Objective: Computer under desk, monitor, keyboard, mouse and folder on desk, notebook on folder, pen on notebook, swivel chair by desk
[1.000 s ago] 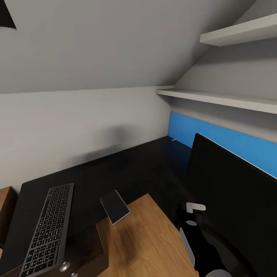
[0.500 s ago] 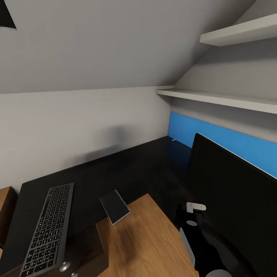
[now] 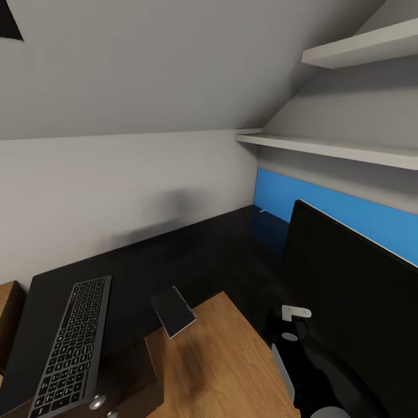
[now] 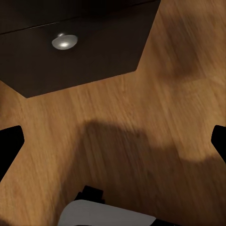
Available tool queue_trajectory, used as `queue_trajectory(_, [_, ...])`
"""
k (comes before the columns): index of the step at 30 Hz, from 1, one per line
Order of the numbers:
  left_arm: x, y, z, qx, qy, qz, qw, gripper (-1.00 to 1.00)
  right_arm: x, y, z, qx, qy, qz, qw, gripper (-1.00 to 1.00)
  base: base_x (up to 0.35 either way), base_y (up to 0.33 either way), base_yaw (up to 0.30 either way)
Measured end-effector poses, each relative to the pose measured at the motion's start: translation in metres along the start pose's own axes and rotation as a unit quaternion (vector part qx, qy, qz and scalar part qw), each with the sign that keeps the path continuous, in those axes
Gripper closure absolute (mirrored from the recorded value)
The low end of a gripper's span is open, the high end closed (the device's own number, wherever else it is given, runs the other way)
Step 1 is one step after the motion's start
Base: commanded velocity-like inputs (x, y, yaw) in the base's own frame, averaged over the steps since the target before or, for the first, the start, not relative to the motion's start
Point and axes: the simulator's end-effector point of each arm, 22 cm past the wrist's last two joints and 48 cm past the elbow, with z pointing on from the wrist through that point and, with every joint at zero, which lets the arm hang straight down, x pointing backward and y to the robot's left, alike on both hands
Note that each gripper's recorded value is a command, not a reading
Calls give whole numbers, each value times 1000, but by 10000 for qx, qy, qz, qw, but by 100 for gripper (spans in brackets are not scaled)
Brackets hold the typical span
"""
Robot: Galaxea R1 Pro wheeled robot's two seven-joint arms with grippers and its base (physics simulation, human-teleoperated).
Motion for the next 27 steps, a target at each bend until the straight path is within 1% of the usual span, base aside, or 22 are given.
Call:
queue_trajectory(17, [13,0,20,-7,-3,-1,10000,-100,16,4,15,7,-28,14,10000,-100,0,0,0])
queue_trajectory(27, [13,0,20,-8,-3,-1,10000,-100,12,-1,16,64,-135,105,9998,-100,0,0,0])
